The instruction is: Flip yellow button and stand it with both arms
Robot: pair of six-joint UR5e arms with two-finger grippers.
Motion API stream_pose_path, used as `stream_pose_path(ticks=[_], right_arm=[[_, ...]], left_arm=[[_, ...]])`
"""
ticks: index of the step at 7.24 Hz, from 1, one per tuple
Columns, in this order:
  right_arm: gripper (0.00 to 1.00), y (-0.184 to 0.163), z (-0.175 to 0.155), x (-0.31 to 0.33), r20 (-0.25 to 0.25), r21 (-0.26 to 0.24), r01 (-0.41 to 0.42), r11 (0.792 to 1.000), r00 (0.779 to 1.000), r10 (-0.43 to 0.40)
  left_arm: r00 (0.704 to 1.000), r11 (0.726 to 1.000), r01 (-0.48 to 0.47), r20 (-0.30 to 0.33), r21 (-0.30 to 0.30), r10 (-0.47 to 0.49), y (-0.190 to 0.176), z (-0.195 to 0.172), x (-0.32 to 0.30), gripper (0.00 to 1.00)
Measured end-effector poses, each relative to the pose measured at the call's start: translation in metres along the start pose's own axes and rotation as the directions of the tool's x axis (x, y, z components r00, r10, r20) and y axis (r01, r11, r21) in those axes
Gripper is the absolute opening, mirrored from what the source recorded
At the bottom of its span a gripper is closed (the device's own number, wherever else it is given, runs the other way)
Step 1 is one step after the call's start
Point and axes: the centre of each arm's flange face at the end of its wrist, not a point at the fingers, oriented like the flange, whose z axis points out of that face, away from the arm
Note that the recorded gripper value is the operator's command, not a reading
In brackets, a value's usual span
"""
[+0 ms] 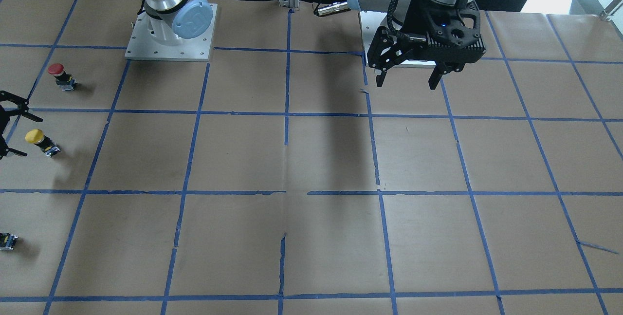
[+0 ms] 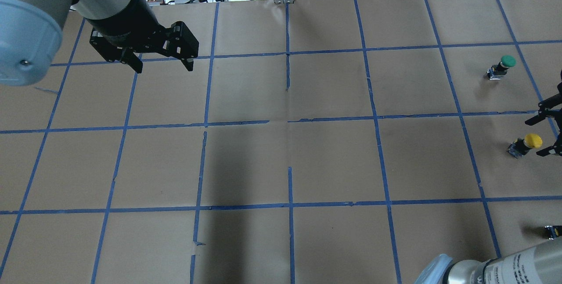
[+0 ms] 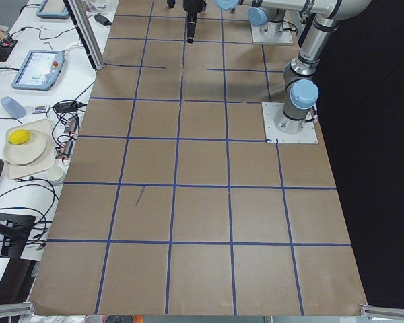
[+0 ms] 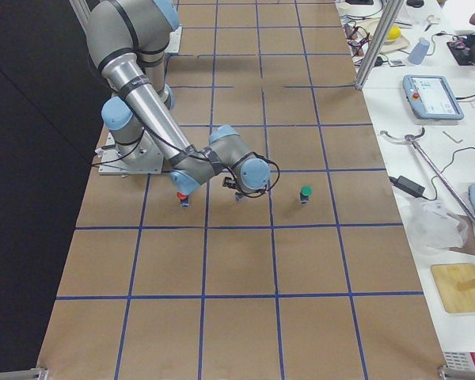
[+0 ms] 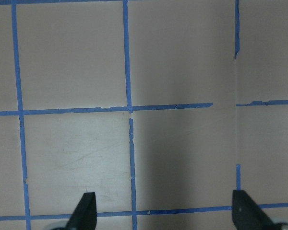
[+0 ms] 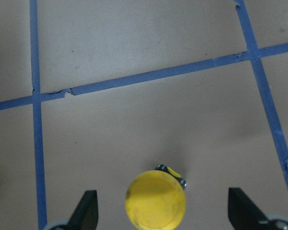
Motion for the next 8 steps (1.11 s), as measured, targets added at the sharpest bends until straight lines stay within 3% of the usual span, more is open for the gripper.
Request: stream_pose_path(ticks=[1, 2, 5, 6, 7, 8], right_arm=[[0.99, -0.01, -0.018, -0.006, -0.023, -0.026, -0.124, 0.992, 0.992, 0.123], [1.0, -0.022, -0.038, -0.015, -0.061, -0.054, -0.26, 0.964, 0.965, 0.256], [1.0, -0.084, -0.079, -0.037, -0.147, -0.102, -0.568, 0.817, 0.821, 0.552], [1.0, -0.129, -0.092, -0.047, -0.201, -0.115, -0.65, 0.752, 0.756, 0.623], [1.0, -0.184, -0.099, -0.06, -0.245, -0.102, -0.733, 0.672, 0.673, 0.697], [1.0, -0.241, -0.101, -0.079, -0.276, -0.066, -0.828, 0.556, 0.551, 0.788]], left_arm=[[1.0, 1.0, 0.003, 0.002, -0.003, -0.003, 0.002, 0.0, -0.002, 1.0], [1.0, 1.0, 0.004, 0.003, -0.003, -0.004, 0.004, 0.0, -0.002, 1.0], [1.0, 1.0, 0.005, 0.015, -0.017, -0.005, 0.002, 0.006, -0.005, 1.0], [1.0, 0.999, 0.006, 0.014, -0.039, -0.006, -0.001, 0.018, -0.005, 1.0], [1.0, 0.998, 0.002, 0.008, -0.057, -0.002, 0.0, 0.028, -0.002, 1.0], [1.0, 0.998, -0.007, 0.005, -0.07, 0.007, 0.003, 0.034, 0.003, 1.0]])
